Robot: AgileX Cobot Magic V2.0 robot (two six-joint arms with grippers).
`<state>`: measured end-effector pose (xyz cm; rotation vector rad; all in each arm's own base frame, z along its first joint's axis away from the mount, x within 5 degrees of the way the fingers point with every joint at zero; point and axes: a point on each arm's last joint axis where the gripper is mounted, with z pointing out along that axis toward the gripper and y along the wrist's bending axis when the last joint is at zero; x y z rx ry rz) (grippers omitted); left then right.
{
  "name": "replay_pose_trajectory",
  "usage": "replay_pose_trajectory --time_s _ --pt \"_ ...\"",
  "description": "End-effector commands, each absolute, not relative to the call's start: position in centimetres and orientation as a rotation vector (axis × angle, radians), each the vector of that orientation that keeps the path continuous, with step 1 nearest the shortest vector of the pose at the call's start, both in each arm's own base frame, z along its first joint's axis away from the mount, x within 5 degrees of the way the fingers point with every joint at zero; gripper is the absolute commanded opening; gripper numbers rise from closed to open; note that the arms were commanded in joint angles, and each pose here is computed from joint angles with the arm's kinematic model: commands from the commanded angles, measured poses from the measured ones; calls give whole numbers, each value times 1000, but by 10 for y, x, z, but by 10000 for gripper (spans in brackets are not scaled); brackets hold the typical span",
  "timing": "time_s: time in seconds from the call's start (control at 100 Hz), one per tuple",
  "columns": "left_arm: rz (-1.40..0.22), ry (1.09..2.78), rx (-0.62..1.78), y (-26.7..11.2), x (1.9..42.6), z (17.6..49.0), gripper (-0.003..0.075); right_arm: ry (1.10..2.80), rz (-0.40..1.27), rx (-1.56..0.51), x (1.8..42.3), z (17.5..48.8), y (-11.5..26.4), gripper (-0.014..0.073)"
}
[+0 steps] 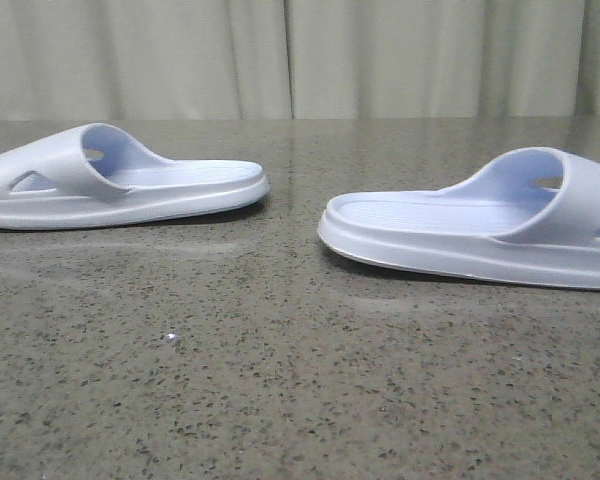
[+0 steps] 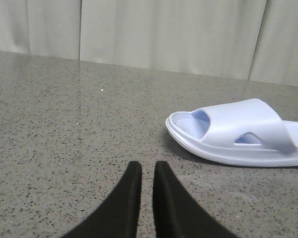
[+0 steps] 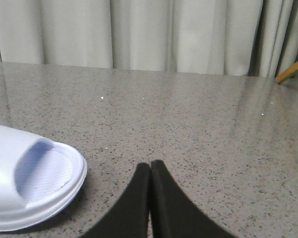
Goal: Insert blue slippers together front up
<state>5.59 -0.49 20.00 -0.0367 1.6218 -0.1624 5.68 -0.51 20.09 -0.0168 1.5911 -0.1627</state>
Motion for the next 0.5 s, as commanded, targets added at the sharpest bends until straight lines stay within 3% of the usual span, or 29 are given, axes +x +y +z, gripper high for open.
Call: replay_pose_trajectory --time_s 0.0,0.2,0.49 --pt "-180 1520 -37 -5 54 206 15 1529 -131 36 58 202 -6 -89" --pt "-190 1518 -45 -5 54 206 15 1510 31 191 58 202 -6 -89" --pt "-322 1510 -158 -6 54 207 15 1462 66 243 57 206 -8 -89"
